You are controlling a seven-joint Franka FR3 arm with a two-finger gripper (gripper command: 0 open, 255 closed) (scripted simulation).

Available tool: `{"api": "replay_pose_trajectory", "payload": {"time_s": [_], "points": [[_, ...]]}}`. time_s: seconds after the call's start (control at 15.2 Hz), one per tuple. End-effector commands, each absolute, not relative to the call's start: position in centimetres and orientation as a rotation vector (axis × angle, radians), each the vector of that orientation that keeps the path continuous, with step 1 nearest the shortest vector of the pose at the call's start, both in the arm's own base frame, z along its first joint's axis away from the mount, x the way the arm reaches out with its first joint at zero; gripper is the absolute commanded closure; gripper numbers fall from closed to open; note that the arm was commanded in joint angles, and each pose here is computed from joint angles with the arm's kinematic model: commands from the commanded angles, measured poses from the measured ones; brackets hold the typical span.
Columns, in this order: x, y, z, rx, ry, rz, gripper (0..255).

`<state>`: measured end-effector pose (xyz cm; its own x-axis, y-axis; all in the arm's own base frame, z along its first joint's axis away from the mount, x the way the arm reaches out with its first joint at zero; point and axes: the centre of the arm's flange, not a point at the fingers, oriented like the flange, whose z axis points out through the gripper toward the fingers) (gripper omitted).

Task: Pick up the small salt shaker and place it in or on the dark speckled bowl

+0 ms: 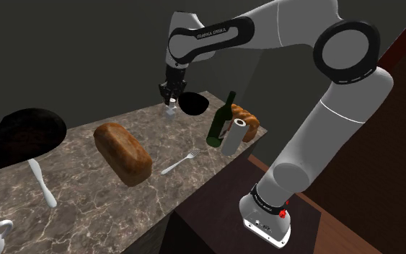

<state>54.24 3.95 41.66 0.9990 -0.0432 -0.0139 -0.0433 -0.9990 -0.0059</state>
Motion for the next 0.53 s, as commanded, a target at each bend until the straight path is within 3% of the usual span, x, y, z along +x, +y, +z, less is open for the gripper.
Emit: {"api": "replay_pose_trajectory", "payload": {"time_s": [0.0,0.46], "points": [[54.2,3.9,42.8,-3.135,0.068,0.023,255],[56.7,-3.5,44.0,-3.135,0.068,0.023,255]]}}
